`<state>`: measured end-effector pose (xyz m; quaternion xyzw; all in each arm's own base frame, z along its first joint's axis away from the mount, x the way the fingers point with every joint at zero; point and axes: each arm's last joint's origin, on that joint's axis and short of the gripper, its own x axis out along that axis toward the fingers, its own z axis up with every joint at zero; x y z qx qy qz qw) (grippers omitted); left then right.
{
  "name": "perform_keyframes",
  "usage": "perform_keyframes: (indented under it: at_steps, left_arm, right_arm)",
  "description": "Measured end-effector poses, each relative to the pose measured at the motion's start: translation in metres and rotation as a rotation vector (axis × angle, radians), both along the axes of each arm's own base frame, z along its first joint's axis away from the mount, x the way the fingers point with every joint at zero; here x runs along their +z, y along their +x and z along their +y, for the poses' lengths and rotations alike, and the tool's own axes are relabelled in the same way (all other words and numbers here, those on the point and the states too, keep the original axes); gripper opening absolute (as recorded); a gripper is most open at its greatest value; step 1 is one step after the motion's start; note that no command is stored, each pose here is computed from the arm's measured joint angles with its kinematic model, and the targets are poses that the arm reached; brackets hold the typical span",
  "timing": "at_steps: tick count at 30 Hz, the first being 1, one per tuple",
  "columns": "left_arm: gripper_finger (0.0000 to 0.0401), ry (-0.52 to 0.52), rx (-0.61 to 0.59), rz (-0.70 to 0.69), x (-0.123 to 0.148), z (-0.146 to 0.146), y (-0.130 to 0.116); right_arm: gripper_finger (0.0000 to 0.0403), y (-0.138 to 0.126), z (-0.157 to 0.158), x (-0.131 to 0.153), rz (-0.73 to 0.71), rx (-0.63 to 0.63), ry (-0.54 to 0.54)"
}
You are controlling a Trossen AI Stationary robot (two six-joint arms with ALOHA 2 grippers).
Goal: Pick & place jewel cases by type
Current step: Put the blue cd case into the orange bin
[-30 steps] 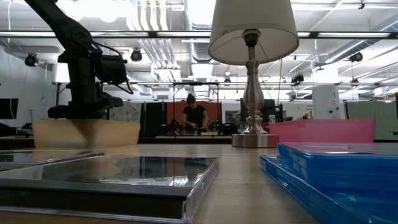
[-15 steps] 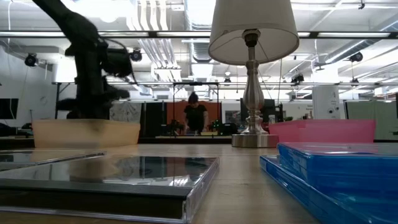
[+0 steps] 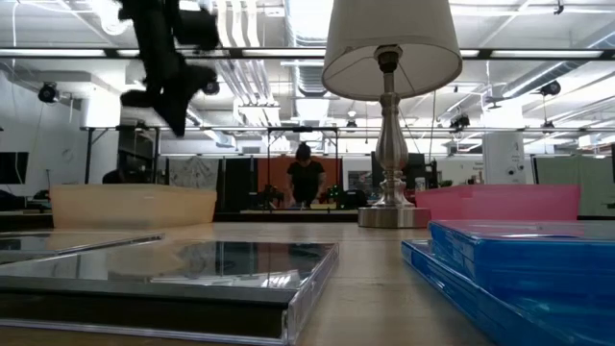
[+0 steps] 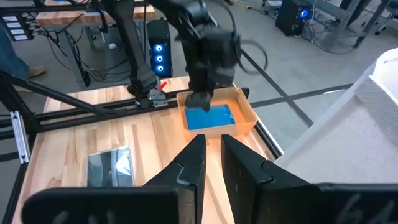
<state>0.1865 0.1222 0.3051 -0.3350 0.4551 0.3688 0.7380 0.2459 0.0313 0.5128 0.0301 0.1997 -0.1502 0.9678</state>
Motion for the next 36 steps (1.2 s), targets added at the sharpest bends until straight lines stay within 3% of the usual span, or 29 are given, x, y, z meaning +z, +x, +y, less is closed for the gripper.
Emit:
perform_keyframes:
  at_steps: [7, 12, 22, 28, 36]
  left_arm:
    - [0.0000, 0.161, -0.210, -0.260, 0.077, -0.052, -0.009]
    - [0.0000, 0.221, -0.324, -0.422, 0.108, -0.085, -0.025]
    - [0.0000, 0.295, -0.621, -0.527, 0.116, -0.135, -0.028]
    - [0.0000, 0.344, -0.701, -0.607, 0.122, -0.150, -0.022]
    - [0.0000, 0.337, -0.715, -0.615, 0.122, -0.153, -0.022]
  right_arm:
    - [0.0043, 0.000, 0.000, 0.000, 0.002, 0.012, 0.005]
    - [0.0043, 0.002, 0.002, -0.003, 0.012, 0.053, 0.028]
    - [0.0043, 0.011, 0.007, -0.012, 0.041, 0.128, 0.085]
    - [0.0043, 0.023, 0.010, -0.021, 0.078, 0.166, 0.107]
    - [0.0043, 0.031, 0.017, -0.030, 0.119, 0.190, 0.120]
